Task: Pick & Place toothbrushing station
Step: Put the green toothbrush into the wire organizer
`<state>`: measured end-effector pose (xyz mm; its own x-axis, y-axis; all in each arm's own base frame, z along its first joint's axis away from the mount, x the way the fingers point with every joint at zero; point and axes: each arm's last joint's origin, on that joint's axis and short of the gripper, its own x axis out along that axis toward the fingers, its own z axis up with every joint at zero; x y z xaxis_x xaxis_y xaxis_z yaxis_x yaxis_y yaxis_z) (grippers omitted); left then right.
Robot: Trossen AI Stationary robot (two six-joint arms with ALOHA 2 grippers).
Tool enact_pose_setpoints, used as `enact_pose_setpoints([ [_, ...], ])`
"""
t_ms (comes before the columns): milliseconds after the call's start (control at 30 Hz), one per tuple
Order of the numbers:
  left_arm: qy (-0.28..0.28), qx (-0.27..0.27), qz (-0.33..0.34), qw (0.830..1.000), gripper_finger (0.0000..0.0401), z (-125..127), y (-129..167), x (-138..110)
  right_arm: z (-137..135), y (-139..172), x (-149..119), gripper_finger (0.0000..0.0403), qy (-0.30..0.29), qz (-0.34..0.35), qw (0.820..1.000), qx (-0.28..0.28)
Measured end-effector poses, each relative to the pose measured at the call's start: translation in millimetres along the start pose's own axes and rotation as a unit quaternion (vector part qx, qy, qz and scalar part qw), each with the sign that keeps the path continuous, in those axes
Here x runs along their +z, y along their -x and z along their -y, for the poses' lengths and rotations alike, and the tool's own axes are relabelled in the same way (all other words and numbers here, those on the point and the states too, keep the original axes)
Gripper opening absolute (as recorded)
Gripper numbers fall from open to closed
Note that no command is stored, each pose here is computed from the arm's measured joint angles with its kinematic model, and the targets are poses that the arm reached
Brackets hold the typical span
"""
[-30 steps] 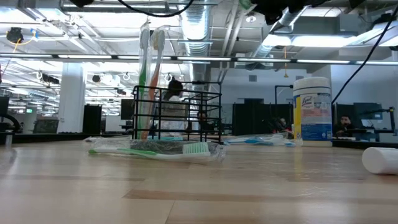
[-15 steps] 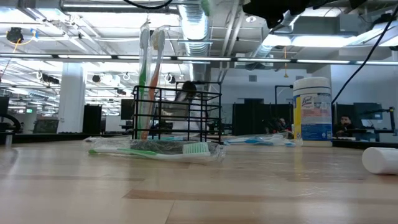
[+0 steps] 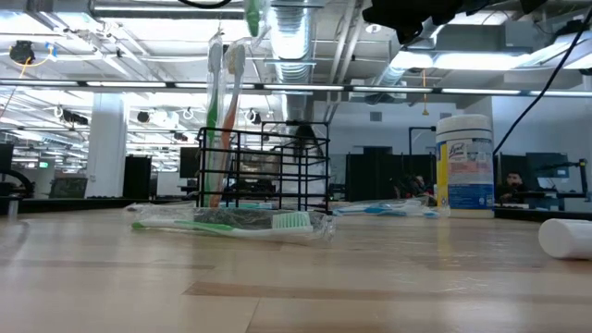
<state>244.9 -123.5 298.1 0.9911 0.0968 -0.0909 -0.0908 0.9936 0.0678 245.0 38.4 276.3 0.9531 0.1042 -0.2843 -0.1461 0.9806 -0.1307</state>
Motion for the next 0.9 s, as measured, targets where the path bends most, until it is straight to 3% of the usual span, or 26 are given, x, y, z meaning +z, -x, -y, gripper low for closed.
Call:
enact_pose_setpoints([
  [233,0.02,0.008,-0.028,0.999,0.0009,4,4,-11,0,0,-1,0.0128,-0.001,-0.003,1.0,0.0],
  [533,0.052,0.07,-0.066,0.994,0.0009,-3,9,-53,0,0,-2,0.0127,-0.001,-0.008,1.0,0.001],
  [900,0.049,0.121,-0.061,0.99,0.0009,-7,10,-59,0,0,-1,0.0126,-0.001,-0.007,1.0,0.001],
])
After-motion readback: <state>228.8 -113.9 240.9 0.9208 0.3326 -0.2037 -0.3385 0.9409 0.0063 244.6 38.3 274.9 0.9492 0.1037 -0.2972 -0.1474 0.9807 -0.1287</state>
